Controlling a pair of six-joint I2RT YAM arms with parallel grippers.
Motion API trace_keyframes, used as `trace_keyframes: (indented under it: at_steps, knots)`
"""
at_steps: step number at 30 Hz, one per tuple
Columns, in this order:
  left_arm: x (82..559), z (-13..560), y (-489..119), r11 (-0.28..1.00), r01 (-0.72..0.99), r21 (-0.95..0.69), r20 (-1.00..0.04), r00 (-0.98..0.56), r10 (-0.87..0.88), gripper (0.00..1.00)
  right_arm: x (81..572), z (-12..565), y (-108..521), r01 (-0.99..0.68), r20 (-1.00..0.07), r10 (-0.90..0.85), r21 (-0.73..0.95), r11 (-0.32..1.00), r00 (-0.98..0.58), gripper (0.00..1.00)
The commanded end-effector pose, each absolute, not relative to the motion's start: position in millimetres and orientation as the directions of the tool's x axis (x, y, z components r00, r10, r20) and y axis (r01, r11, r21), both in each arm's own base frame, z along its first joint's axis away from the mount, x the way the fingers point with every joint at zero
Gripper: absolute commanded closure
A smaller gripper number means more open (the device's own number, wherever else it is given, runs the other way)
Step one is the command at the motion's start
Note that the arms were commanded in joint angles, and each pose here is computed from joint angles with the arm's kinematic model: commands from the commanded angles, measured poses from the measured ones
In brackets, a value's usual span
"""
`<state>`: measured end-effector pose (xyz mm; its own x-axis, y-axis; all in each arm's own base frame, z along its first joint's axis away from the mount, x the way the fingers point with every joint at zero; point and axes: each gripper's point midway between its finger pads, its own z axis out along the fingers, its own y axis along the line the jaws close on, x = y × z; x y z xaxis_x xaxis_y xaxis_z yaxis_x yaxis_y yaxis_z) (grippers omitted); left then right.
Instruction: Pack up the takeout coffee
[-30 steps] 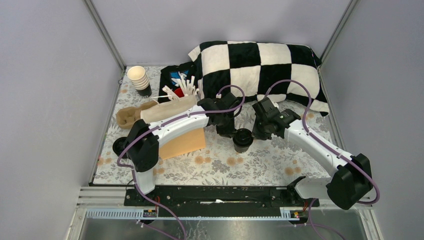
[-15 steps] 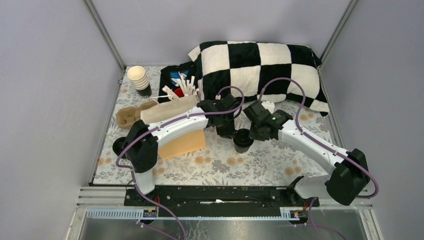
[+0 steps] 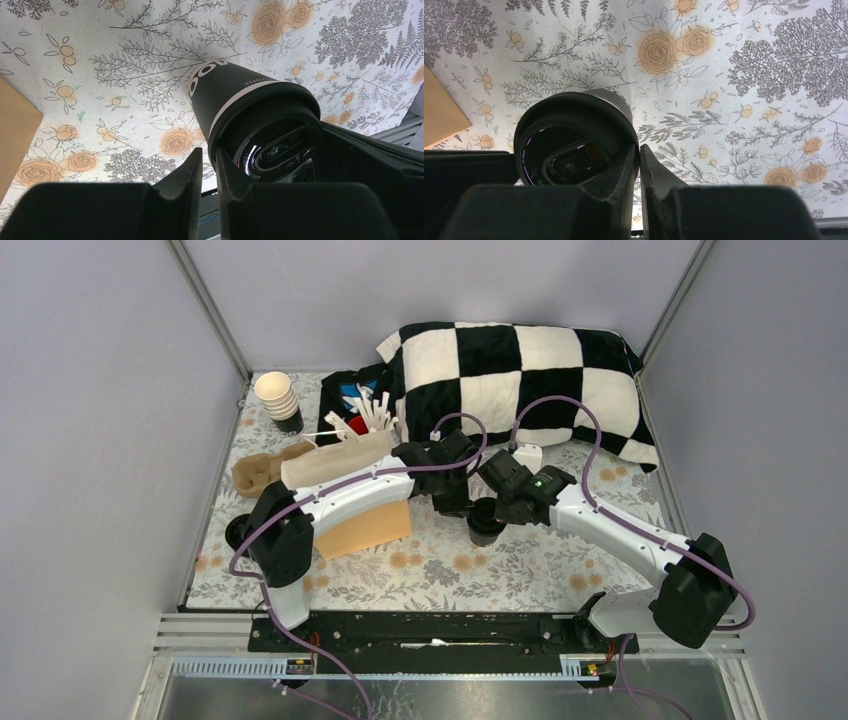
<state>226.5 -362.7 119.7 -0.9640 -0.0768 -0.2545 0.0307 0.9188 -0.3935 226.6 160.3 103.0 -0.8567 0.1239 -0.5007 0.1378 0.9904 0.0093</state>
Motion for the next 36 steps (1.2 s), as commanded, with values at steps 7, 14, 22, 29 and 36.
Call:
trace_keyframes:
  at_steps: [7, 14, 22, 29, 36]
  knots:
    - [195, 50, -319, 0.982, 0.028, -0.188, -0.120, -0.993, 0.005, 0.81, 173, 33, 161, -0.007, -0.117, 0.015, 0.184, 0.983, -0.993, 0.72]
    - [178, 21, -294, 0.991, 0.018, -0.134, -0.070, -0.998, 0.009, 0.81, 166, 20, 177, 0.004, -0.089, 0.044, 0.406, 0.914, -0.995, 0.66]
    - [187, 20, -286, 0.994, 0.021, -0.111, -0.083, -0.997, 0.012, 0.82, 185, 61, 177, -0.061, -0.151, -0.002, 0.387, 0.920, -0.989, 0.62]
    - [203, 42, -300, 0.991, 0.054, -0.120, -0.132, -0.990, 0.038, 0.82, 201, 104, 183, -0.084, -0.188, -0.009, 0.391, 0.917, -0.982, 0.59]
    - [216, 68, -315, 0.986, 0.094, -0.136, -0.175, -0.982, 0.070, 0.81, 213, 132, 183, -0.083, -0.255, 0.020, 0.386, 0.919, -0.967, 0.58]
